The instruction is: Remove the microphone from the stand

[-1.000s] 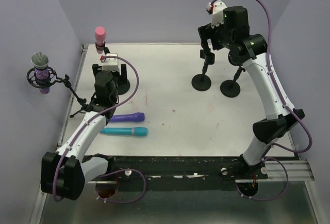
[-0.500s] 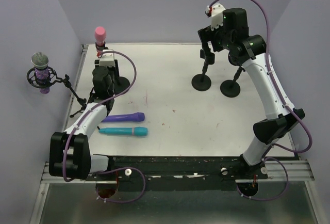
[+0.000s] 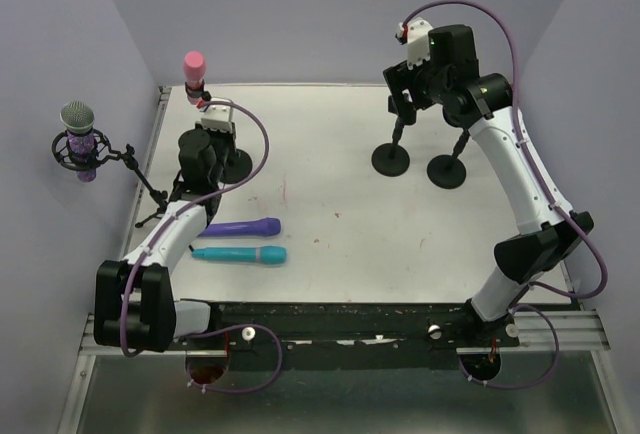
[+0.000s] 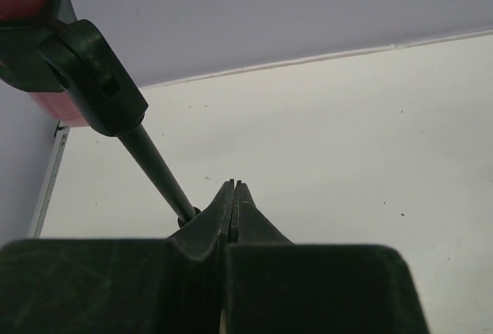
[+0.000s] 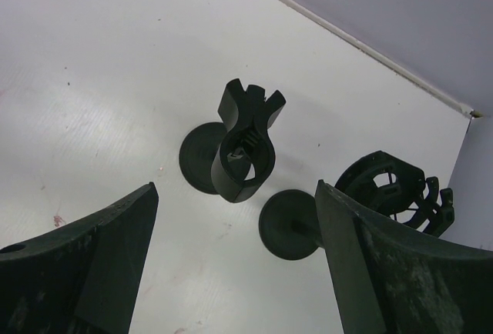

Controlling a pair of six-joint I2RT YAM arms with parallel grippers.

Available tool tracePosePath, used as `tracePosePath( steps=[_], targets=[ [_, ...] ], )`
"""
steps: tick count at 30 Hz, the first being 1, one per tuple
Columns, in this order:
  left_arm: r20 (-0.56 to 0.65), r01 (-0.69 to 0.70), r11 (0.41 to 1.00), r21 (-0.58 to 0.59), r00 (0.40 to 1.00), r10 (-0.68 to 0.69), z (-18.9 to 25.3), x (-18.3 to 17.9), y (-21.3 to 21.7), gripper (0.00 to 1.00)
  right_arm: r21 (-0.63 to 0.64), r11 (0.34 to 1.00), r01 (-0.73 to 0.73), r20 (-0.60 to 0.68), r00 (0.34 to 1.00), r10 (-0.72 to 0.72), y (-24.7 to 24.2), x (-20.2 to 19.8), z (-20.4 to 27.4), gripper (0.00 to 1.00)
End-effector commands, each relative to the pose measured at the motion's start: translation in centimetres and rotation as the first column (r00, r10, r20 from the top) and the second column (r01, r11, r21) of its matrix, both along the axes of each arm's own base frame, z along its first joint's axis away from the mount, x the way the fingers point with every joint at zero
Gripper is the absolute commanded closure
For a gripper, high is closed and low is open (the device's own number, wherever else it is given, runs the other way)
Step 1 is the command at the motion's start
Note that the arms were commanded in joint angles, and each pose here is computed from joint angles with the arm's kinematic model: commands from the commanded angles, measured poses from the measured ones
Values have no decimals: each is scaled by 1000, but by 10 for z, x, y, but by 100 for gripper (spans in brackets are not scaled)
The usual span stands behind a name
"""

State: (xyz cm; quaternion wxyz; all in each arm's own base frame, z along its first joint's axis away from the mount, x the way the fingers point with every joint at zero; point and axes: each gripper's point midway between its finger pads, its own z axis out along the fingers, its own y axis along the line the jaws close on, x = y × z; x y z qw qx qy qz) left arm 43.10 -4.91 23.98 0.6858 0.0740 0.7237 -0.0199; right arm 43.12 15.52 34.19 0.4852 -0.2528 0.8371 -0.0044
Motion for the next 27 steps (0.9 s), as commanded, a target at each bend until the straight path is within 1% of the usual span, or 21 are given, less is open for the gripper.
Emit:
tracePosePath(
  steps=[1, 2, 3, 4, 8, 16, 22, 24, 25, 27],
  targets=[
    [1, -67, 998, 17, 998, 67, 8, -12, 9, 76, -6, 1000, -2, 45, 999, 2, -6, -10, 17, 10],
    [5, -135, 991, 17, 991, 135, 10, -14, 20, 45, -11, 1000, -3, 40, 999, 4, -6, -10, 15, 10],
    [12, -165, 986, 28, 986, 165, 10, -14, 25, 11, -11, 1000, -3, 38, 999, 3, -6, -11, 14, 10],
    [31, -183, 982, 43, 983, 182, 12, -14, 29, 2, -12, 1000, -8, 35, 999, 8, -6, -11, 13, 10],
    [93, -176, 978, 111, 982, 166, 19, -4, 30, 1, -37, 999, -22, 9, 1000, 22, -5, -11, 5, 10],
    [191, -261, 961, 95, 952, 240, 27, 28, 40, 2, -171, 985, -25, -42, 999, 18, -21, -12, -17, 12],
    [276, -309, 947, 87, 921, 275, 34, 41, 47, 22, -212, 977, -24, -83, 997, 7, -27, -15, -36, 13],
    [292, -312, 947, 79, 915, 277, 36, 42, 48, 31, -221, 975, -30, -90, 996, 10, -27, -16, -39, 13],
    [291, -314, 947, 73, 915, 281, 36, 42, 48, 38, -223, 974, -28, -93, 996, 8, -29, -16, -40, 13],
    [284, -310, 949, 65, 917, 280, 34, 40, 48, 49, -222, 974, -31, -95, 995, 10, -28, -17, -42, 13]
  ],
)
